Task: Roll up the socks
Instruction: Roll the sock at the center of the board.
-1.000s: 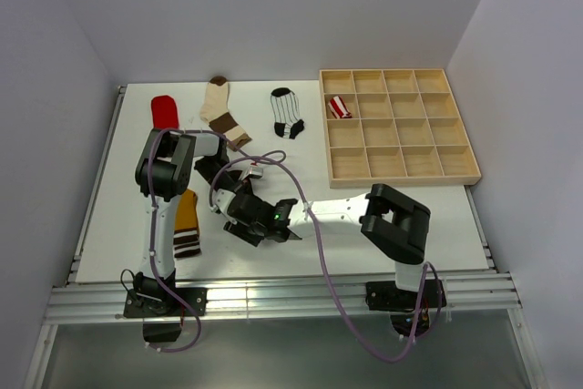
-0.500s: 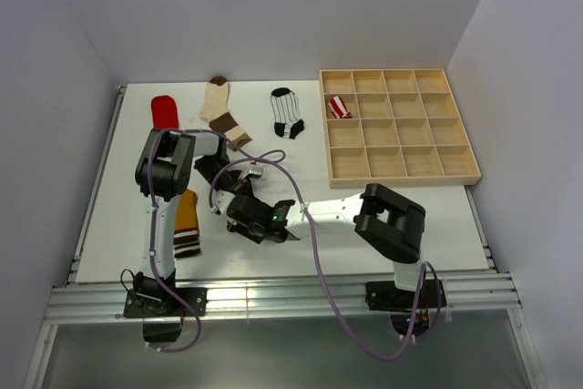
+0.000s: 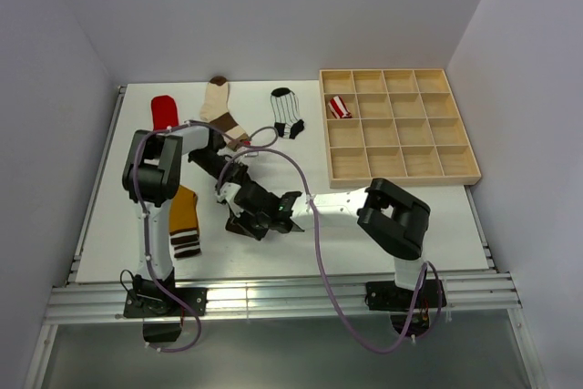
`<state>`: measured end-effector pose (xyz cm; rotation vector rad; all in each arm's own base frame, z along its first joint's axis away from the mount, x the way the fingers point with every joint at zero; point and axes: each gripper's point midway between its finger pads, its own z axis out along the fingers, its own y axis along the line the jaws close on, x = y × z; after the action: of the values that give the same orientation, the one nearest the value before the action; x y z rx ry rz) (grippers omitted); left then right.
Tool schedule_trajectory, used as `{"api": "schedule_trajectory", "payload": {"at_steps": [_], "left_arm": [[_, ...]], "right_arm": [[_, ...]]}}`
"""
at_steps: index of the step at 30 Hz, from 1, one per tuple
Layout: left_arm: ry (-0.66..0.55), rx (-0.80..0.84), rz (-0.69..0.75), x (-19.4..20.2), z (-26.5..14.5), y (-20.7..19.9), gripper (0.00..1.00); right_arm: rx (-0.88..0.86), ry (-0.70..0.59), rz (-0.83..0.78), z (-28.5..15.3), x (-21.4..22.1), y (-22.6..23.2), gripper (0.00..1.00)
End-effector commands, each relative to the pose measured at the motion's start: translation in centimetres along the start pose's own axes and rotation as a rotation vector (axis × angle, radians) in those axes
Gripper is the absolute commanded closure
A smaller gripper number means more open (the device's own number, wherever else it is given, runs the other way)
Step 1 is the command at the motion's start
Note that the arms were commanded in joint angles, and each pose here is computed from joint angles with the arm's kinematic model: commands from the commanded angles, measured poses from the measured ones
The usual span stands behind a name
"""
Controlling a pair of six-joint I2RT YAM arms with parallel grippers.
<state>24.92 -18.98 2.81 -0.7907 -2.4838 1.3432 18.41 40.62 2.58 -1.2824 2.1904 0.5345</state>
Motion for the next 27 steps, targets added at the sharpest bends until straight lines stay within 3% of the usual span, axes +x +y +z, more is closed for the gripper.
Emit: {"api": "schedule_trajectory", "payload": {"at_steps": [1,10,20,27], "left_arm": [[-0.168,-0.050,0.116,-3.8,-2.2,-0.7,0.68],[-0.337,-0.217,0.134,-6.1,-5.7,0.5,0.70],[-0.688,-0.396,0.101,-8.4,-17.3,1.1,0.68],[-0.750,-0.569,0.285,-6.5,-20.9,-0.4,0.64]], "right_arm": [[-0.100,0.080,0.037,0.0,2.6,2.1,1.00],[-0.135,0.116,0.102,0.1,2.3,1.7,1.00],[-0.205,0.141,0.194,-0.5,0.1,0.8,1.00],[-0.294,0.237,0.261,-0.1,0.0,0.2,1.00]]}}
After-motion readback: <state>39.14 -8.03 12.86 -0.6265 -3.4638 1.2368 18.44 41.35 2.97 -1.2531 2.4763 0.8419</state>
